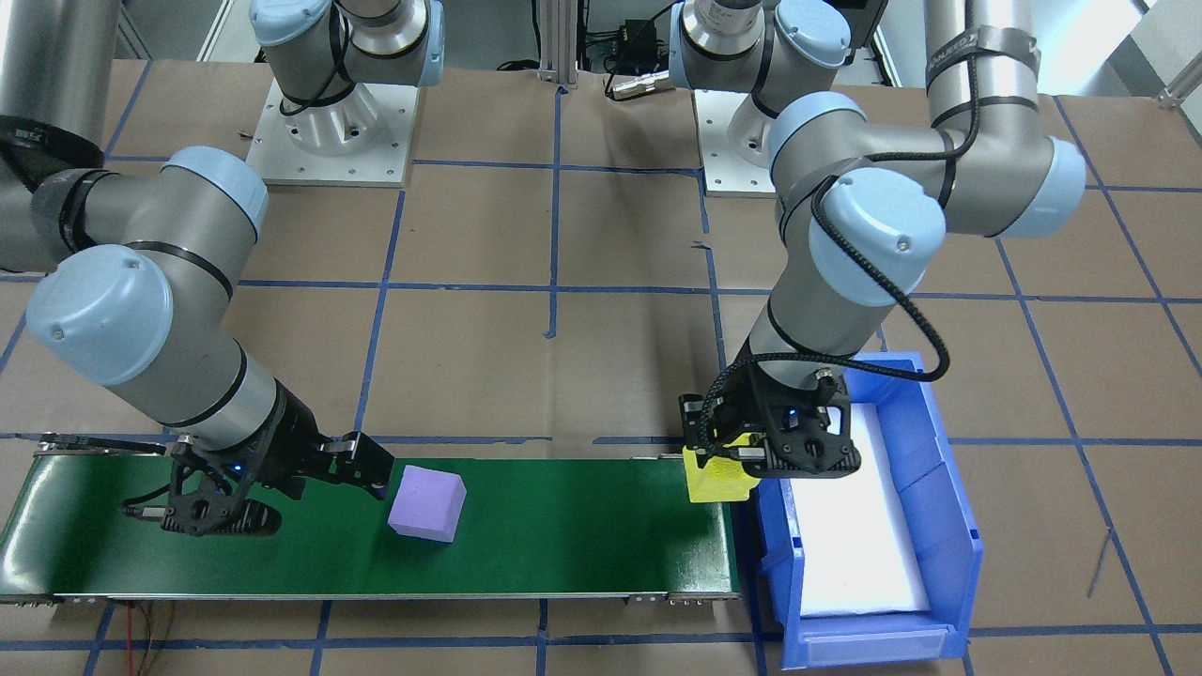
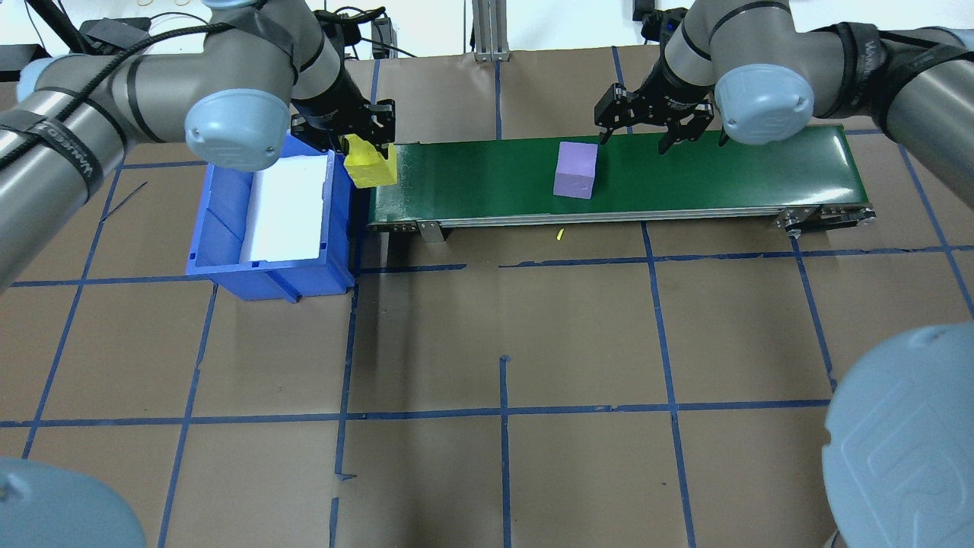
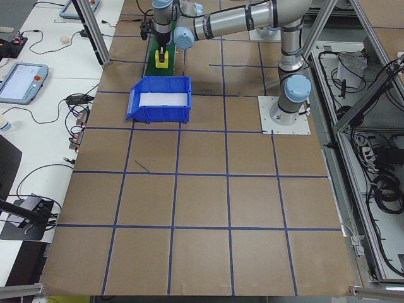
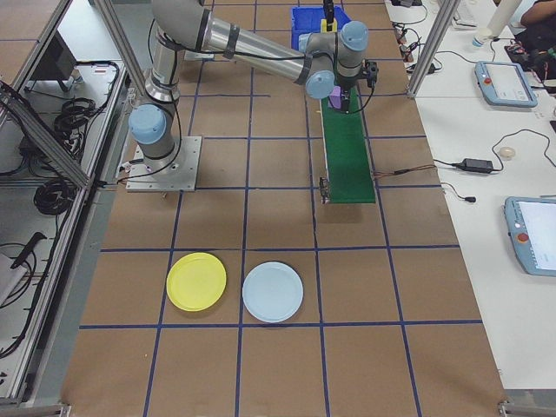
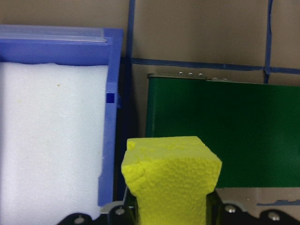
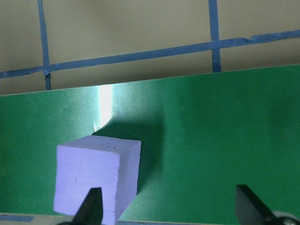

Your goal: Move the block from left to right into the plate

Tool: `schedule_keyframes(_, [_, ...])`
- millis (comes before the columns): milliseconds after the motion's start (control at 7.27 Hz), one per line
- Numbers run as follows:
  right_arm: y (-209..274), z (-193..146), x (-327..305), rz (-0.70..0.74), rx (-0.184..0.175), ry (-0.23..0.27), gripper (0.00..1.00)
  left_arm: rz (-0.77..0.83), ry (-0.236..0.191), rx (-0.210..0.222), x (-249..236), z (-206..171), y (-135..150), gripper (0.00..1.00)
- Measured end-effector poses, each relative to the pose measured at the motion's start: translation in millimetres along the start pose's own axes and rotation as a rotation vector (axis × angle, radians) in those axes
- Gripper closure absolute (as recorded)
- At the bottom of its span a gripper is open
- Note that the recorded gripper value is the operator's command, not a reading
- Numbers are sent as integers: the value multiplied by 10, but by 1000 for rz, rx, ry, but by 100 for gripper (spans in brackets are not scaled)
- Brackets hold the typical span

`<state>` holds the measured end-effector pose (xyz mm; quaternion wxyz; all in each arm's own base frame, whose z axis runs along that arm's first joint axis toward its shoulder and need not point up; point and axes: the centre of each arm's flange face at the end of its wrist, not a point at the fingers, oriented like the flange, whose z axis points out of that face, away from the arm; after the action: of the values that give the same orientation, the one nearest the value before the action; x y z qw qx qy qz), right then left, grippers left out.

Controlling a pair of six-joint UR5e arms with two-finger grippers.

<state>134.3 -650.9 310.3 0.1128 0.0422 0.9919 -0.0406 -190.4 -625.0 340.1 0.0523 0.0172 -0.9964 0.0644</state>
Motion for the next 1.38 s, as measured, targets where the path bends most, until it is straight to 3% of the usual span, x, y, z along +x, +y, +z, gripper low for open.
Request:
schedule_keyframes(275, [5,40,15,11,-7,0,0,2,3,3,146,376,-47,65])
schedule_keyframes(413, [0,45,18,14,-8,0,0,3,3,2,162,475,-53,27])
schedule_keyframes(550, [-2,46,19,18,-8,0,0,6,4,5,163,537,-47,0])
schedule_keyframes(963, [3,73,30,33,-13,1,0,18,9,53,180,391,-74,0])
schedule_keyframes(1101, [4,152,54,36,-23,4,9,17,4,56,179,187,-34,0])
schedule_keyframes(1238, [-14,290,100,40,-36,12,58,11,-1,52,157,-137,58,0])
schedule_keyframes(1376, [-44,386,149,40,-39,22,90,-6,-8,39,66,-521,200,0])
